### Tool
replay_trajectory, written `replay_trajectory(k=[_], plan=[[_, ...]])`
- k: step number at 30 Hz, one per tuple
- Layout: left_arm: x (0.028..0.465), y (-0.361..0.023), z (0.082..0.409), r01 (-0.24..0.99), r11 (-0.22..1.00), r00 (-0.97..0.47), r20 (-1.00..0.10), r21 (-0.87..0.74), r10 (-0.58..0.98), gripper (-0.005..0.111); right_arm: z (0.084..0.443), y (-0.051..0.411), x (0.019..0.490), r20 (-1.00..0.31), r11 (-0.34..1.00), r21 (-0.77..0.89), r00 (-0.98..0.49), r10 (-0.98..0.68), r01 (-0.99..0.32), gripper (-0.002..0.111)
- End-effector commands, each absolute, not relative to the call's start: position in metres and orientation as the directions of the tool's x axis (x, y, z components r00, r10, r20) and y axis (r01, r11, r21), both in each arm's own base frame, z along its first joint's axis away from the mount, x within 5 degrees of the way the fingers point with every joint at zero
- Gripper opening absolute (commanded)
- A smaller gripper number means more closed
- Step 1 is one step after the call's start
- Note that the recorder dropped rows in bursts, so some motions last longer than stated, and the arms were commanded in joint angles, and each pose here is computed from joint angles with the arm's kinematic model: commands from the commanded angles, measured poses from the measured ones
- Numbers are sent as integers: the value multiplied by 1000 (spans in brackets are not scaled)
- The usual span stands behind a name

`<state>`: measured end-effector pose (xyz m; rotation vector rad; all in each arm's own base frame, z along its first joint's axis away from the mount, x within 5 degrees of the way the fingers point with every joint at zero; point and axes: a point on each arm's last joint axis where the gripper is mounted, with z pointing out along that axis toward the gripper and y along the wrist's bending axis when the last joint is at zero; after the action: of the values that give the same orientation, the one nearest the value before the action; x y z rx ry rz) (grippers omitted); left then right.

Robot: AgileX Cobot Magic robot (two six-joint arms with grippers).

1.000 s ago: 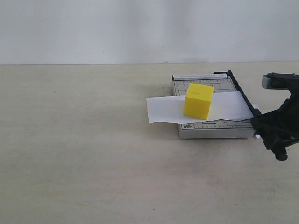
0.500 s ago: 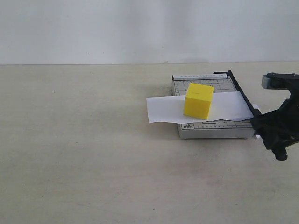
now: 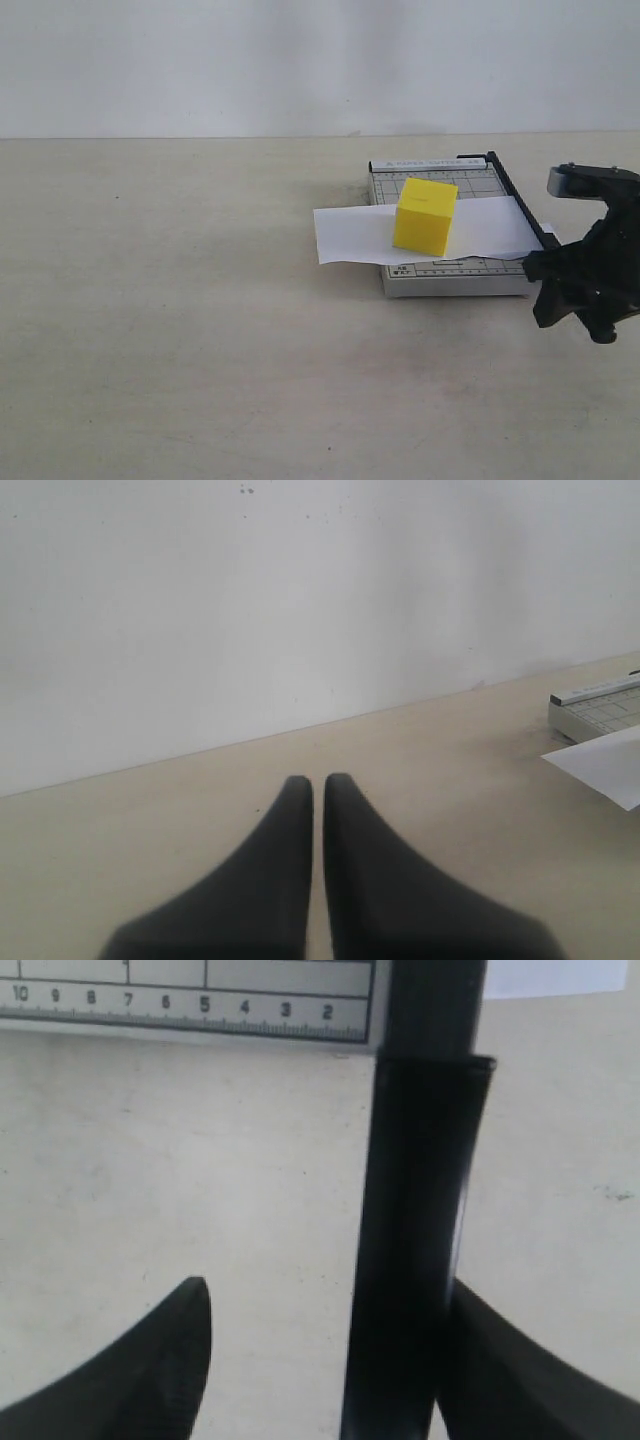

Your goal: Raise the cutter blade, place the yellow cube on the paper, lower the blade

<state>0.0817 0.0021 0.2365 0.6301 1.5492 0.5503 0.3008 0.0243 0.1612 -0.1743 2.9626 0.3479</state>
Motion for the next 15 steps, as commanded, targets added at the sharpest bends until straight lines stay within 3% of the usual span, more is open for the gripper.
replay_trajectory(k=[1,10,12,14,15], plan=[[81,3,236,59,731,-42,-729,680,683,4,182,31,290,-168,954,264,-981,-99,-142,59],[81,6,236,36,721,-55,-719,692,693,4,251,19,255,-296,986,144,-954,-39,-85,59],[81,6,236,36,721,-55,-719,692,693,4,278,17,242,-405,991,122,-914,-7,-61,48],[81,6,236,36,721,-55,-719,692,693,4,305,16,223,-519,991,115,-855,0,-70,20],[81,6,236,36,721,-55,-719,692,693,4,321,15,210,-588,991,111,-809,2,-77,-1]])
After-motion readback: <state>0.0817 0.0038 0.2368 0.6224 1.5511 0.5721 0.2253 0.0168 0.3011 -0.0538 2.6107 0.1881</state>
